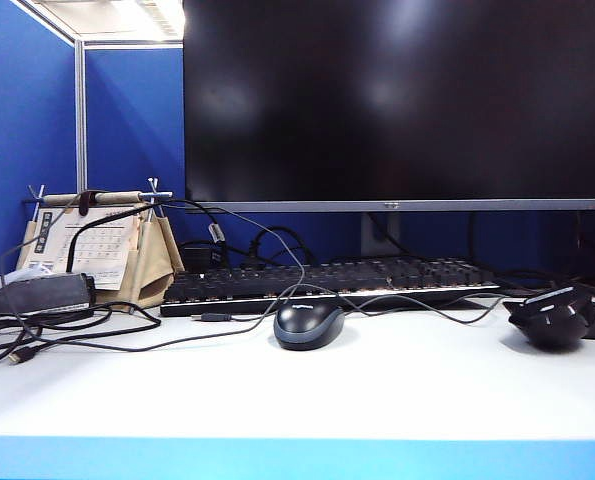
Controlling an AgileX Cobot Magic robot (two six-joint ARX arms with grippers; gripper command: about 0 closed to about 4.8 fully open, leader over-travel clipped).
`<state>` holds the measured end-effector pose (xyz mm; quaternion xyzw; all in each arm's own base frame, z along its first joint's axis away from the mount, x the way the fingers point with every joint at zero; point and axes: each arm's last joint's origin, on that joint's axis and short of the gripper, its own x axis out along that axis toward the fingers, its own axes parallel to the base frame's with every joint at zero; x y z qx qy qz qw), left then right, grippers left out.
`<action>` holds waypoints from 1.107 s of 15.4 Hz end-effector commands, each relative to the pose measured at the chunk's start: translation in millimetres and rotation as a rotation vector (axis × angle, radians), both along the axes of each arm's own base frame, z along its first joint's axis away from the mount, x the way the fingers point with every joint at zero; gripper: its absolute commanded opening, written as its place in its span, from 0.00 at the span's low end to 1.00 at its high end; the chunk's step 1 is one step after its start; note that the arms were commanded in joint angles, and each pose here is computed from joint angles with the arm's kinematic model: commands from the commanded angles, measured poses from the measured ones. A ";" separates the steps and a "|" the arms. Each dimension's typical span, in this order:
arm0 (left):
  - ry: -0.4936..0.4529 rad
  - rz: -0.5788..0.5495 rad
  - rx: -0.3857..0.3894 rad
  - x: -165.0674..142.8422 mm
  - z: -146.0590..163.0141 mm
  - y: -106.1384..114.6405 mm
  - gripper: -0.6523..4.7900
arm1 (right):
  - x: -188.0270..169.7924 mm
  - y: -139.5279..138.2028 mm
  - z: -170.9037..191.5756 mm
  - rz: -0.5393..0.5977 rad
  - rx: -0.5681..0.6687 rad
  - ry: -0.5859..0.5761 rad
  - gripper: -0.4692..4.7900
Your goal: Pick up the kiwi and place it near the upside-down mouse.
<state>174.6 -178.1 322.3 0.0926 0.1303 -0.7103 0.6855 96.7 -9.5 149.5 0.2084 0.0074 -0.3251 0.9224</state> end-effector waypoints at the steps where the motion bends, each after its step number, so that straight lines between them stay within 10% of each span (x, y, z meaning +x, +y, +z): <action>1: 0.013 -0.051 0.007 -8.7 0.3 -6.4 0.22 | 14.1 -3.3 1.5 -0.054 0.011 -0.029 0.95; 8: 0.033 -0.124 0.026 -24.4 -1.5 -18.2 0.22 | 84.1 -30.1 -12.1 -0.079 -0.115 0.231 1.00; 17: 0.118 -0.109 0.119 -28.9 -10.4 -14.5 0.22 | 125.9 -70.3 -37.9 -0.265 -0.106 0.214 1.00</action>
